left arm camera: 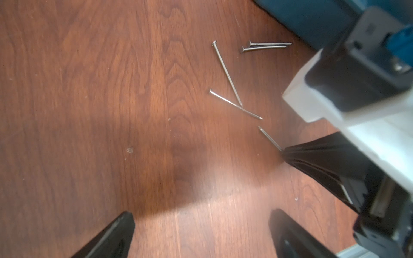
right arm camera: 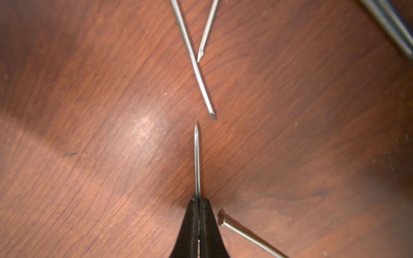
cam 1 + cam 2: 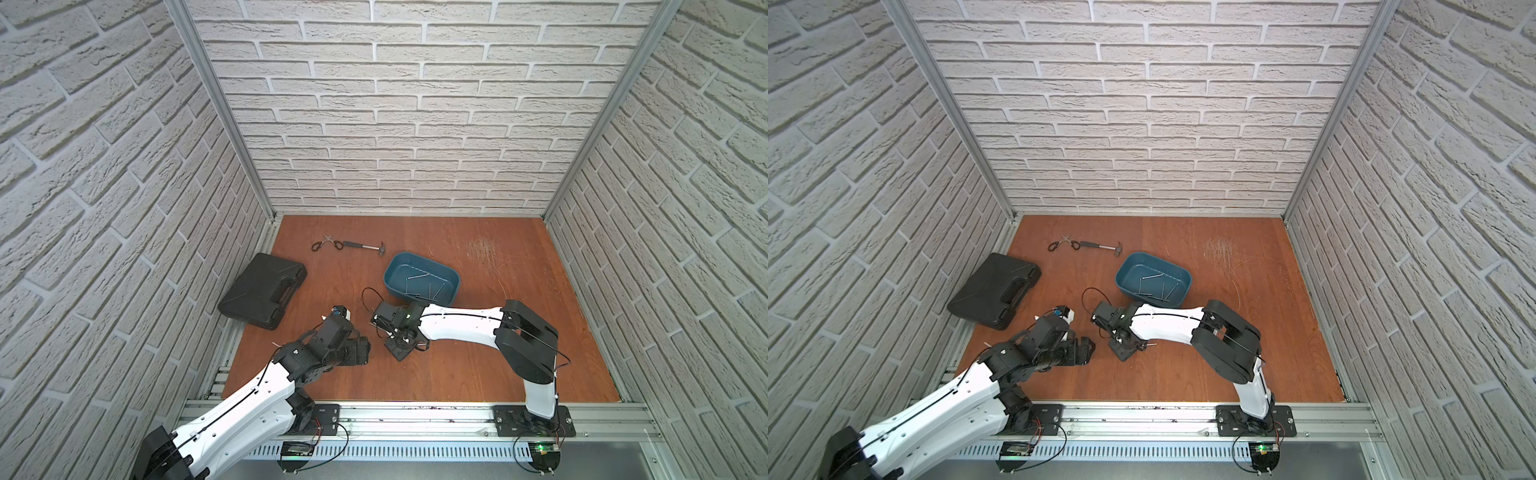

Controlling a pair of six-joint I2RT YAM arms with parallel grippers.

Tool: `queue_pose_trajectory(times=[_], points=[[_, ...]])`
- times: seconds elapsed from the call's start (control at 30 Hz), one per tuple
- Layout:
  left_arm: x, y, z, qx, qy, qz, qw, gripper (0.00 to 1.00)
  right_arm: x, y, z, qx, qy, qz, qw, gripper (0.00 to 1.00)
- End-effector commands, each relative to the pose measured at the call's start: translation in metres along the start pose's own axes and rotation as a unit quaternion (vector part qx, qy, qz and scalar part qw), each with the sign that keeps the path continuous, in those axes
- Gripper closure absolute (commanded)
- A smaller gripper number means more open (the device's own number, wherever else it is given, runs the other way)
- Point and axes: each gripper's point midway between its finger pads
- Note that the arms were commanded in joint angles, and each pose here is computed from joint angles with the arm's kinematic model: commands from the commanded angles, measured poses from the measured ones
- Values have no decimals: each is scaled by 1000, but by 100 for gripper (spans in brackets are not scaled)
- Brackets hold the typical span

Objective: Put the nails on the desktop into the storage box
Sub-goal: Pick up the nail from the center of the board.

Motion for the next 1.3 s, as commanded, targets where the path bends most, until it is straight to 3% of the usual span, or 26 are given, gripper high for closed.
queue_pose_trajectory(times=[0.0,0.8,1.27], points=[[0,2,-3,-8,-9,0,1000,2,2,-21,0,-17,-7,-9,1000,97],[-16,-6,-43,-54,15,18,998,2,-37,-87,-20,-70,8,14,997,97],[-36,-10,-96,-85,35,48,995,2,-127,-122,-89,-107,85,34,990,97]])
Point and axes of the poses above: each gripper's point midway between its finger pads, its own y axis out along the fingers, its own x axis along the line the jaws close on, z = x × y, and after that the axes turned 9 degrees about y, right-handed
